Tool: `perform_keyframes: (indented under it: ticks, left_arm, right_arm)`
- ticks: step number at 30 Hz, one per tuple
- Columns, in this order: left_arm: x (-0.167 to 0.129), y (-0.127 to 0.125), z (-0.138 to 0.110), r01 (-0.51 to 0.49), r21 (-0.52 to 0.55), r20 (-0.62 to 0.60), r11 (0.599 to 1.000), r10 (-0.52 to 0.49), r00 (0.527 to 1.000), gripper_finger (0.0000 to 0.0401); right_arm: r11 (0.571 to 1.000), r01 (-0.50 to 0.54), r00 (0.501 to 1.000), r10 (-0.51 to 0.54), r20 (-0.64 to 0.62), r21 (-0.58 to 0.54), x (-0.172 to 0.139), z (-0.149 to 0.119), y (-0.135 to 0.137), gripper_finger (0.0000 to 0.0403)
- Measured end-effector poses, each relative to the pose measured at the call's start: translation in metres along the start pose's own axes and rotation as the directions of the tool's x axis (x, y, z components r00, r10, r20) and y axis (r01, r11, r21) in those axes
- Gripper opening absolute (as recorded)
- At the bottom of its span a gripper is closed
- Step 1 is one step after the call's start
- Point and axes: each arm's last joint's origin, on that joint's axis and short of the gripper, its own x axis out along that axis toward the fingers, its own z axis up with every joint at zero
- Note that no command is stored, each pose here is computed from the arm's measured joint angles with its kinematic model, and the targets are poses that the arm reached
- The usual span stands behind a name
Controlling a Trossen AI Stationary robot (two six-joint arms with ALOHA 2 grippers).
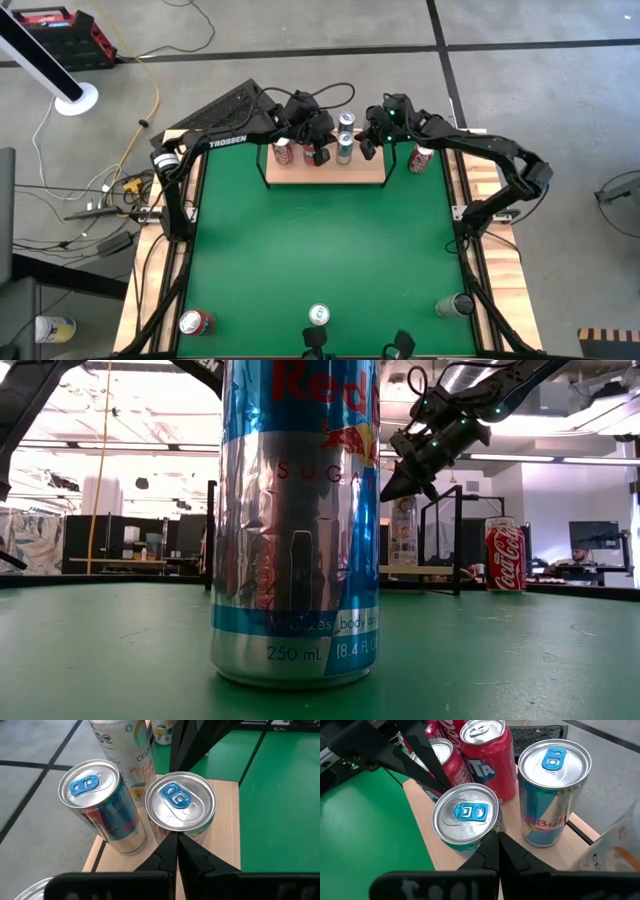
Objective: Place canned beverage on shelf
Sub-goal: Put the top blue soda can on the shelf
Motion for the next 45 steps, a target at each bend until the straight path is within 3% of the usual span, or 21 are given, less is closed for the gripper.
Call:
perform_keyframes:
  ticks: [36, 45]
  left_arm:
    - [0.000, 0.014, -0.001, -0.085, -0.058, 0.019, 0.995, 0.087, 0.996, 0.0000]
    - [-0.020, 0.014, 0.013, -0.078, -0.052, 0.073, 0.996, 0.082, 0.994, 0.0000]
  right_arm:
    - [0.999, 0.048, 0.996, -0.046, -0.074, 0.024, -0.011, -0.001, 0.005, 0.0018]
    - [0.999, -0.031, 0.997, 0.028, -0.078, -0.038, -0.019, 0.002, 0.029, 0.0018]
